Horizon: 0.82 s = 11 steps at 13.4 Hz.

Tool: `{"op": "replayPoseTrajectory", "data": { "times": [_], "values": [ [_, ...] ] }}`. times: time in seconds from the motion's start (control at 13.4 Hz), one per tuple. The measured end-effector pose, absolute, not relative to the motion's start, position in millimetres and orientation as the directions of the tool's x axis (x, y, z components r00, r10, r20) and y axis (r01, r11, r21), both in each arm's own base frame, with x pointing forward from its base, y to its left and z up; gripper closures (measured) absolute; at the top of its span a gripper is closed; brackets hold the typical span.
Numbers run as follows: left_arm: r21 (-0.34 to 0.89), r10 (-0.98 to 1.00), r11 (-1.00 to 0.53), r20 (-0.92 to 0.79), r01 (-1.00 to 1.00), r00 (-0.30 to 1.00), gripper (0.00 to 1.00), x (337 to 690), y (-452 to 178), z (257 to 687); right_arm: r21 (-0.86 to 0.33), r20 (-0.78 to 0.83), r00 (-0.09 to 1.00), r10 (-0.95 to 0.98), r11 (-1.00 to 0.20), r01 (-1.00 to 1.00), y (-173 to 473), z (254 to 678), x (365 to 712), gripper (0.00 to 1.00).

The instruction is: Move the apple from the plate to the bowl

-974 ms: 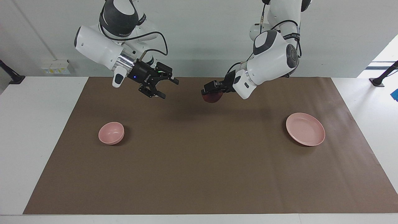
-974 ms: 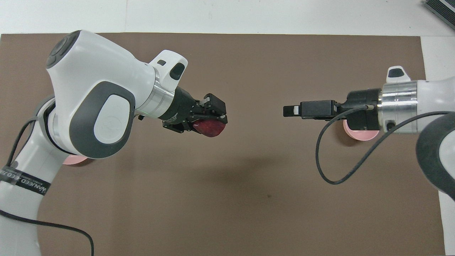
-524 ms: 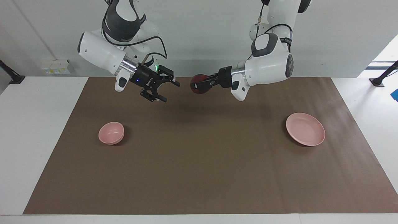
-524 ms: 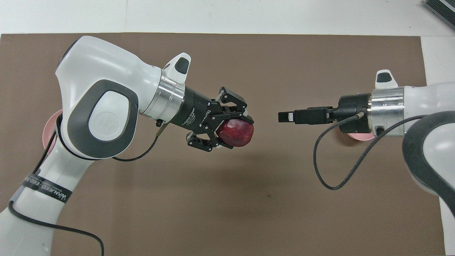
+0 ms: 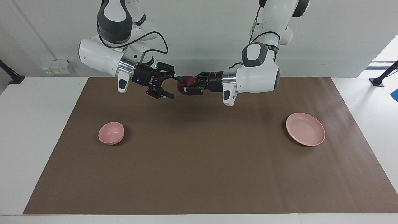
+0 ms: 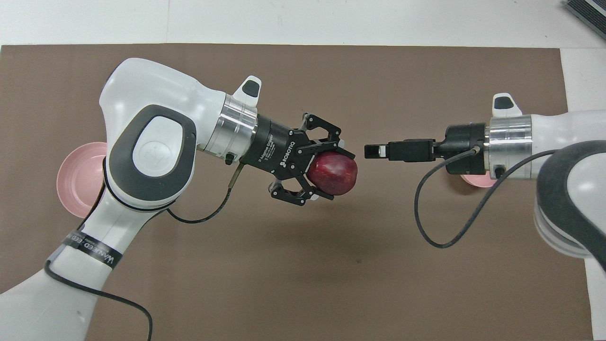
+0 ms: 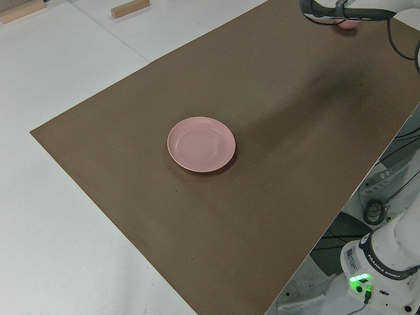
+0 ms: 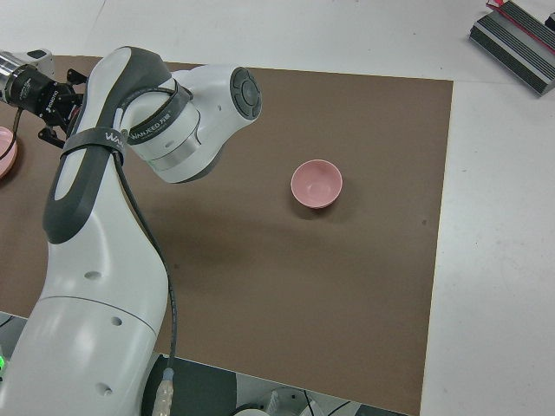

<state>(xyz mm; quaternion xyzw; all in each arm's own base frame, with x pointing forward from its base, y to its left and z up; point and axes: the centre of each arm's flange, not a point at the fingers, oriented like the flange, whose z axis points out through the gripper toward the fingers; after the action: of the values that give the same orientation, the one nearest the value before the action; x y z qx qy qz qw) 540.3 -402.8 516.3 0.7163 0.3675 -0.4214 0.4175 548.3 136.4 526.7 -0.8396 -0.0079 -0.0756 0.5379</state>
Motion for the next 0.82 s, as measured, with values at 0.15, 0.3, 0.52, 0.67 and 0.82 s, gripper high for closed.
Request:
{"op": "replayPoseTrajectory", "data": {
  "times": [0.15,0.3,0.52,0.67,0.82],
  "values": [
    [0.284,0.163,-0.345,-0.921,0.895,0.355,0.22,539,-410,519,-0.905,0.127,0.99,-0.063,-0.416,0.09,136,525,543,0.0],
    [0.28,0.159,-0.331,-0.925,0.901,0.346,0.22,538,-413,520,-0.906,0.126,0.99,-0.063,-0.414,0.089,135,526,540,0.0],
    [0.281,0.161,-0.311,-0.926,0.908,0.342,0.22,540,-413,521,-0.91,0.116,0.992,-0.045,-0.405,0.088,137,526,534,0.0],
    [0.286,0.164,-0.297,-0.925,0.911,0.343,0.22,538,-418,522,-0.912,0.112,0.993,-0.044,-0.402,0.085,133,526,534,0.0],
    [0.288,0.163,-0.292,-0.925,0.912,0.344,0.22,534,-424,523,-0.913,0.11,0.993,-0.045,-0.399,0.084,130,527,533,0.02]
  ]
}}
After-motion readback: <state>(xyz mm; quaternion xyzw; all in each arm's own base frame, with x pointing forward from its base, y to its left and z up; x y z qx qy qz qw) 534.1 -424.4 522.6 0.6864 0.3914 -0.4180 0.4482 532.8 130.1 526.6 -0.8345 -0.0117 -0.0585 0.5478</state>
